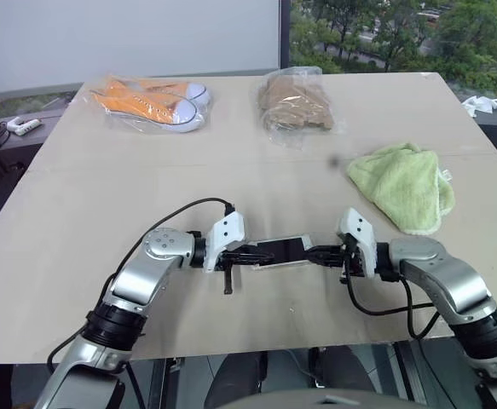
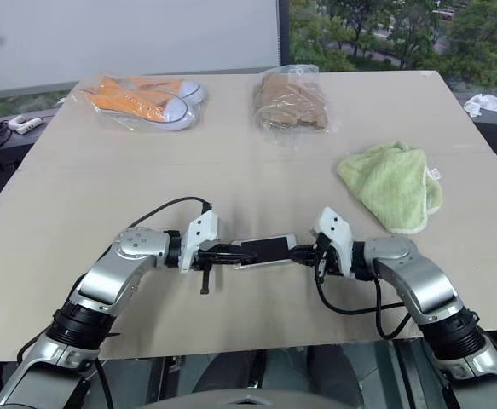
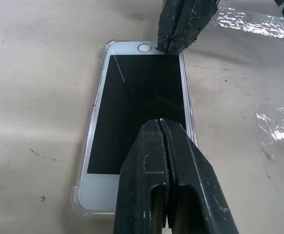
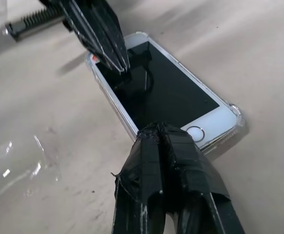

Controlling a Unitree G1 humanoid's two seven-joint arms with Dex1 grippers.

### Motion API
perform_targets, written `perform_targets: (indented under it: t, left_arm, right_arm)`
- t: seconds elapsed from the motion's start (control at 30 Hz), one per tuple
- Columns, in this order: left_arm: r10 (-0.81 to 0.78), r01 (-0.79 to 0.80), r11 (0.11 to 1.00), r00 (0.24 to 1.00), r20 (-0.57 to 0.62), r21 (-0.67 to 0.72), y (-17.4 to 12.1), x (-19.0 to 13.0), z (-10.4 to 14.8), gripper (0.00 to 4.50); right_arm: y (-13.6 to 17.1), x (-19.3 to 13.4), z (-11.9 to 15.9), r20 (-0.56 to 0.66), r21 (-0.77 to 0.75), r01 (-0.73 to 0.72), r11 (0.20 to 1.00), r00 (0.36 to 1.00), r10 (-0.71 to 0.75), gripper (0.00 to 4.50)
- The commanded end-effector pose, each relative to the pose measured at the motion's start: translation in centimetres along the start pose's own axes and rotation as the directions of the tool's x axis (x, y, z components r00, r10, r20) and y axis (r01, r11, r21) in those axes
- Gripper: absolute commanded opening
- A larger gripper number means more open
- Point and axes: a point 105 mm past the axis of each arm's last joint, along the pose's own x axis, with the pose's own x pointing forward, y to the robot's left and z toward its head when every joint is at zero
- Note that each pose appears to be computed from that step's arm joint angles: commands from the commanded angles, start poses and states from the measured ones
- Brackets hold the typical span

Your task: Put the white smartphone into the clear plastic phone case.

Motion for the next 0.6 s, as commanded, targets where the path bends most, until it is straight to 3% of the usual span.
perform_targets:
  t: [0.03, 0.6]
  left_arm:
    - [0.001, -0.001, 0.999, 1.0, 0.009, 0.04, 0.1, -0.2, 0.7, 0.0]
    - [0.002, -0.002, 0.999, 1.0, 0.002, 0.038, -0.1, -0.4, 0.2, 0.0]
  right_arm:
    - [0.3, 0.1, -2.4, -0.1, 0.033, -0.01, 0.999, 0.995, 0.014, 0.02]
    - [0.5, 0.9, -4.1, -0.222, 0.032, 0.001, 0.999, 0.975, 0.006, 0.02]
